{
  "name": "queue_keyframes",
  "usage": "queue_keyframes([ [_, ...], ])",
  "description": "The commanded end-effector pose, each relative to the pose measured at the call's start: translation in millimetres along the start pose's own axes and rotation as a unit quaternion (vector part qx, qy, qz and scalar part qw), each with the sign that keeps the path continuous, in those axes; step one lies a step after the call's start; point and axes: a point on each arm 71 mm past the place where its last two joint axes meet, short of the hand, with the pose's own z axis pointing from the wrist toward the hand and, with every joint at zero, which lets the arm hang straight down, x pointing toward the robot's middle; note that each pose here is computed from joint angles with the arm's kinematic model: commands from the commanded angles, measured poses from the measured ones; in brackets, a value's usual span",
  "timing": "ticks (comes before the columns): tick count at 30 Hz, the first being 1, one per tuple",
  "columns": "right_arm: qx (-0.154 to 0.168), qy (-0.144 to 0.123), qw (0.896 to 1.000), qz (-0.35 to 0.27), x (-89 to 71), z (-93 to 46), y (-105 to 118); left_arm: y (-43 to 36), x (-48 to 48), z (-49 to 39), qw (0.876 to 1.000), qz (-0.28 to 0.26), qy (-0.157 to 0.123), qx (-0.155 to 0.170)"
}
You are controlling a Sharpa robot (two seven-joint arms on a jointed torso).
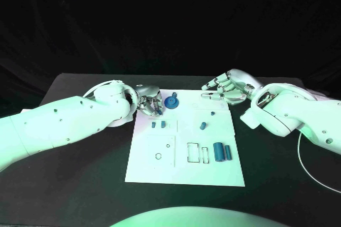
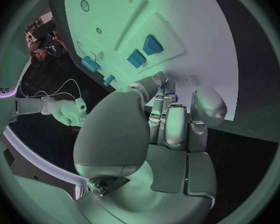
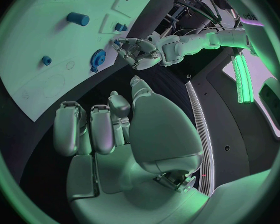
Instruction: Assemble the parts on the task board
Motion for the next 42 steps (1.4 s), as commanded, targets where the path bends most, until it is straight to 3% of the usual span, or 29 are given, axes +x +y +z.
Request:
queue_keyframes([
  [1, -0.005, 0.007, 1.000, -0.002, 1.6, 0.2, 0.8, -2.8, 3.7, 0.8, 1.000, -0.004, 0.014, 0.004],
  [16, -0.005, 0.008, 1.000, -0.001, 2.0, 0.7, 0.9, -8.6, 5.5, 2.5, 1.000, -0.004, 0.020, 0.009],
  [33, -0.005, 0.008, 1.000, -0.001, 2.0, 0.8, 0.4, -3.8, 7.1, 2.7, 0.999, 0.001, 0.031, -0.012],
  [42, -0.003, 0.001, 1.000, -0.002, -0.3, 0.6, -1.6, -2.0, 5.8, 2.2, 1.000, -0.001, 0.023, -0.015],
])
